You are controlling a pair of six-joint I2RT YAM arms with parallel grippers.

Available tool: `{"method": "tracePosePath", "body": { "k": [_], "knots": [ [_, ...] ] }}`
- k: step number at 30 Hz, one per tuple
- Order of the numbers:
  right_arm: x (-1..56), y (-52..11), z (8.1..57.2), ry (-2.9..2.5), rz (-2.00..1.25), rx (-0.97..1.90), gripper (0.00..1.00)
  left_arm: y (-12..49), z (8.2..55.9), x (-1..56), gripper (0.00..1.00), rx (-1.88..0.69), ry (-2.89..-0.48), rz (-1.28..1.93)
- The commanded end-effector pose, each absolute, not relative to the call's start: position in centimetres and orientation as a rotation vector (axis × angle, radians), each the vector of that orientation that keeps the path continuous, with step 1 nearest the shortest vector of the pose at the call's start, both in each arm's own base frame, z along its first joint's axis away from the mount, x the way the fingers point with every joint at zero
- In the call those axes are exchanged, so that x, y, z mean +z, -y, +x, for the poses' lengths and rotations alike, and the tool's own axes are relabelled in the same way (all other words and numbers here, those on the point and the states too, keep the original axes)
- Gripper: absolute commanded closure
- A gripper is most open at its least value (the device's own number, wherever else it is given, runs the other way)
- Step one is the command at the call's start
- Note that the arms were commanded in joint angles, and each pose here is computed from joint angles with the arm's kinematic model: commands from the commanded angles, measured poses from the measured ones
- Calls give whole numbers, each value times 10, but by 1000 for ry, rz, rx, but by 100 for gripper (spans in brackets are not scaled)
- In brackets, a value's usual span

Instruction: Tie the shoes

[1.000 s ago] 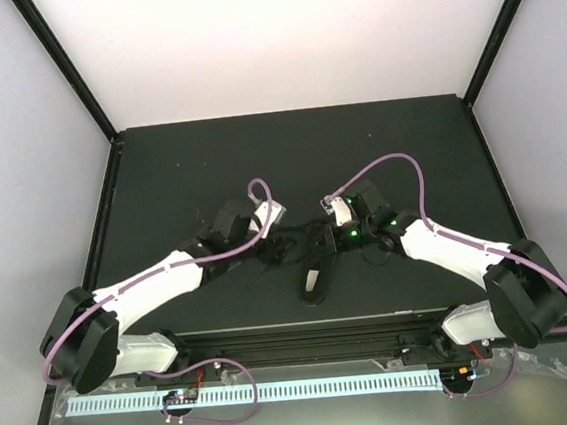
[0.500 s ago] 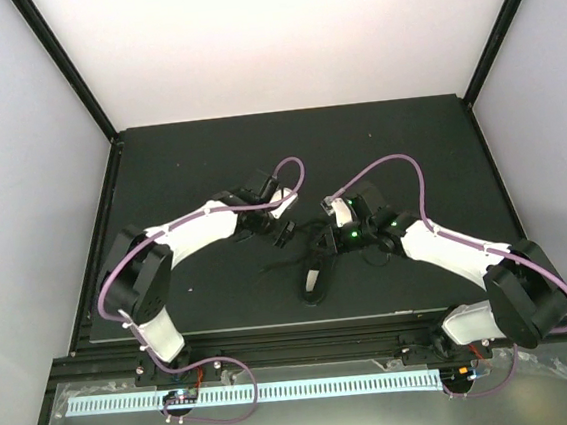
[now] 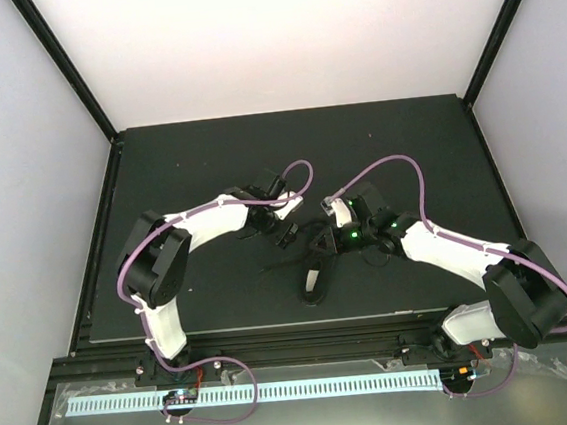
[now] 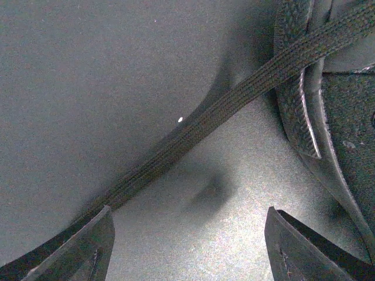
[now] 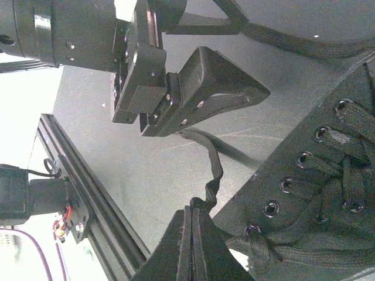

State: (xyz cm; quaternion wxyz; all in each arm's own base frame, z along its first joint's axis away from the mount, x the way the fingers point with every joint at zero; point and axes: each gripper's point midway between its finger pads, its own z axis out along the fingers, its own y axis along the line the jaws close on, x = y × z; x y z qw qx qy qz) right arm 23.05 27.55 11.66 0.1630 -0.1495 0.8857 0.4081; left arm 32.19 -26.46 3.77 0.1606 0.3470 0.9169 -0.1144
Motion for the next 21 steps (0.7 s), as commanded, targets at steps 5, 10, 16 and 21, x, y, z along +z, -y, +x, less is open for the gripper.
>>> {"method": "tracePosePath", "body": {
  "k": [5, 10, 16, 21],
  "knots": [
    [120, -282, 230, -2496, -440, 1209, 98, 270, 330, 47, 29, -417, -2605, 940],
    [120, -281, 229, -2502, -438, 1201, 98, 292, 326, 102, 30, -617, -2464, 922],
    [120, -280, 227, -2500, -437, 1205, 98, 321, 325, 125, 32, -800, -2449, 968],
    [119, -278, 226, -2501, -436, 1199, 98, 339, 325, 96, 32, -831, -2530, 1003]
  ]
}}
